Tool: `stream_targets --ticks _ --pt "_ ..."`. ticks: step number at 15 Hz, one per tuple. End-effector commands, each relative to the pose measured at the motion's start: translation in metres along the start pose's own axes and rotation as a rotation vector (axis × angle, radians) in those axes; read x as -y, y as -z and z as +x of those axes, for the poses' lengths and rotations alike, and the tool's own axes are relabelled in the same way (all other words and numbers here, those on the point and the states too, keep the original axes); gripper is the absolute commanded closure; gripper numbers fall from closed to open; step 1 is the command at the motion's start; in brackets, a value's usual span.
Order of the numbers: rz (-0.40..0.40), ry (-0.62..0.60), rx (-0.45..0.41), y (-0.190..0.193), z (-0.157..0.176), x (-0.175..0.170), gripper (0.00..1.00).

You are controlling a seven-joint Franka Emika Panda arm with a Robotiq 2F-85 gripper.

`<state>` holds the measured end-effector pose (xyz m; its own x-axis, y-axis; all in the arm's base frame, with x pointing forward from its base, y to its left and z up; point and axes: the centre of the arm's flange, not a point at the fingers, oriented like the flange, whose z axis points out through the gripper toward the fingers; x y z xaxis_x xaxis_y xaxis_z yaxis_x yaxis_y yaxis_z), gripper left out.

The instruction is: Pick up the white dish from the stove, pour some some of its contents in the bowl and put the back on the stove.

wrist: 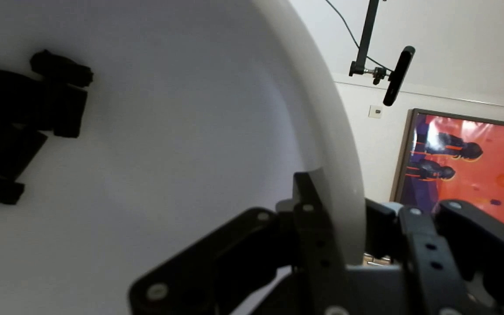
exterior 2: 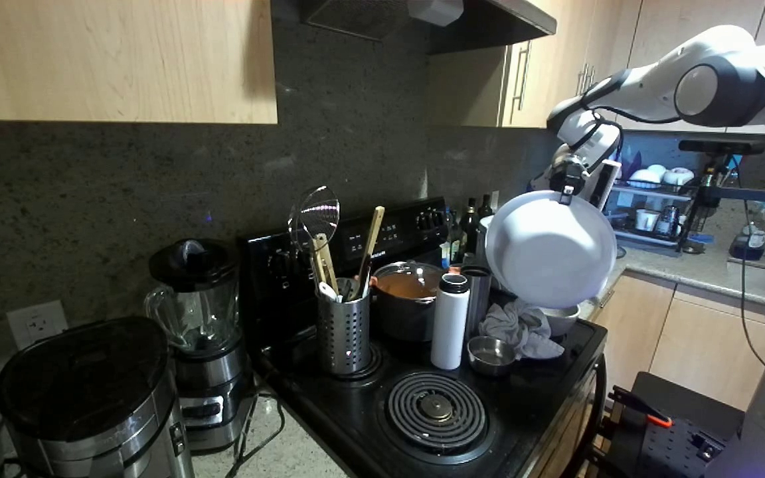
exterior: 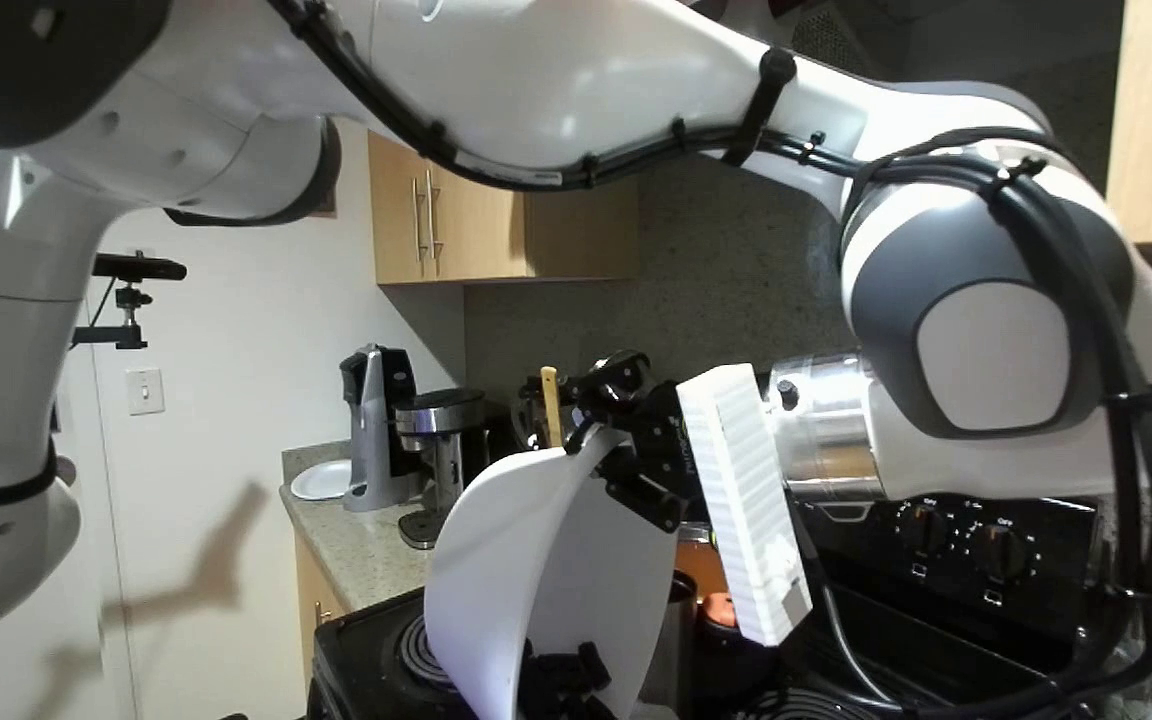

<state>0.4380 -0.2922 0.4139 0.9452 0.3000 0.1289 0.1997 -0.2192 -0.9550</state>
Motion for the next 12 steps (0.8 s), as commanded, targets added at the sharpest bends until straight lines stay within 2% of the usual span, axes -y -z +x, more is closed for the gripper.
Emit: stream_targets --ticks 1,6,12 --pt "0.045 0.017 0.019 0.017 0.004 0.01 0.98" --pt "0.063 0.015 0.032 0.03 0.001 0.009 0.98" --pt "0.137 0.014 0.065 0.041 -0.003 0.002 0.98"
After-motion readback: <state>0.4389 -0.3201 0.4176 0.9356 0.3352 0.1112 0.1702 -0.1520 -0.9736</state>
